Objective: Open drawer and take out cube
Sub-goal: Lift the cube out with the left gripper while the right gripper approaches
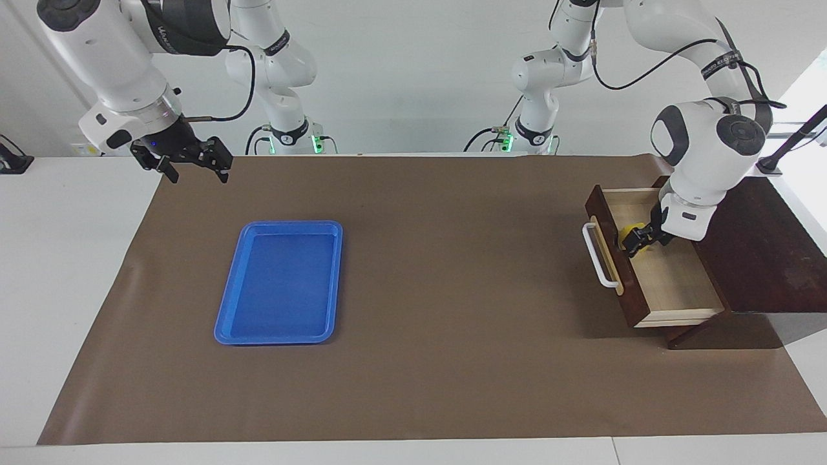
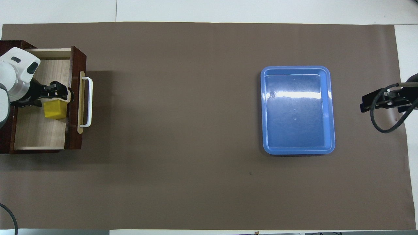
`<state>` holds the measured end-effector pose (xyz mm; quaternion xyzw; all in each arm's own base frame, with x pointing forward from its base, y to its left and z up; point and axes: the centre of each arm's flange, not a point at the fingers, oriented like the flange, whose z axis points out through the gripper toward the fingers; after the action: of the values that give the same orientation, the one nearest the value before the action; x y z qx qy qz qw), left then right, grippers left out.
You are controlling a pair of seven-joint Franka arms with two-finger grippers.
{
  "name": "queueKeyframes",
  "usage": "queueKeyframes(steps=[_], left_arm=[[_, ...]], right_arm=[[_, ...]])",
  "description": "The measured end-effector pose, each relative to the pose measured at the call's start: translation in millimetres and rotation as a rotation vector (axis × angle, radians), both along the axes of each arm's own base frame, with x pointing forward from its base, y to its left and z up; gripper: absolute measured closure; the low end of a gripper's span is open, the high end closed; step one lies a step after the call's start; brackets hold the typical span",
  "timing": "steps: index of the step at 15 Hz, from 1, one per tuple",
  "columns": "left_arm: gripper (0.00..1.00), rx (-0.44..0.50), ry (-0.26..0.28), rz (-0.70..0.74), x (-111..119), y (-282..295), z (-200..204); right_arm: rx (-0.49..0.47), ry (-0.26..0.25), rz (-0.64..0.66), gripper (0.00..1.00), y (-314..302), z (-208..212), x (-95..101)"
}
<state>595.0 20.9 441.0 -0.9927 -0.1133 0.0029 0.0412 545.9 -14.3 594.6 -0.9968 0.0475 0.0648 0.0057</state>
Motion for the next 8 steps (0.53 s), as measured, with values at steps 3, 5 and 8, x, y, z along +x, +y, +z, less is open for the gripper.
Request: queueKeyframes(steps=[3, 5, 8], left_arm=[[0.45, 0.001, 0.003, 0.001, -2, 0, 1], [0.45, 0.001, 0.015, 0.003, -2, 0, 4], [0.45, -0.012, 0.046, 0.056, 6, -7, 48]], right_arm=[[0.057, 0.041, -0.164, 0.0, 17, -15, -1.8], [0.1, 0.071, -0.286, 0.0, 35, -27, -2.0], [0.146, 0.1, -0.479, 0.0, 76, -51, -0.1]])
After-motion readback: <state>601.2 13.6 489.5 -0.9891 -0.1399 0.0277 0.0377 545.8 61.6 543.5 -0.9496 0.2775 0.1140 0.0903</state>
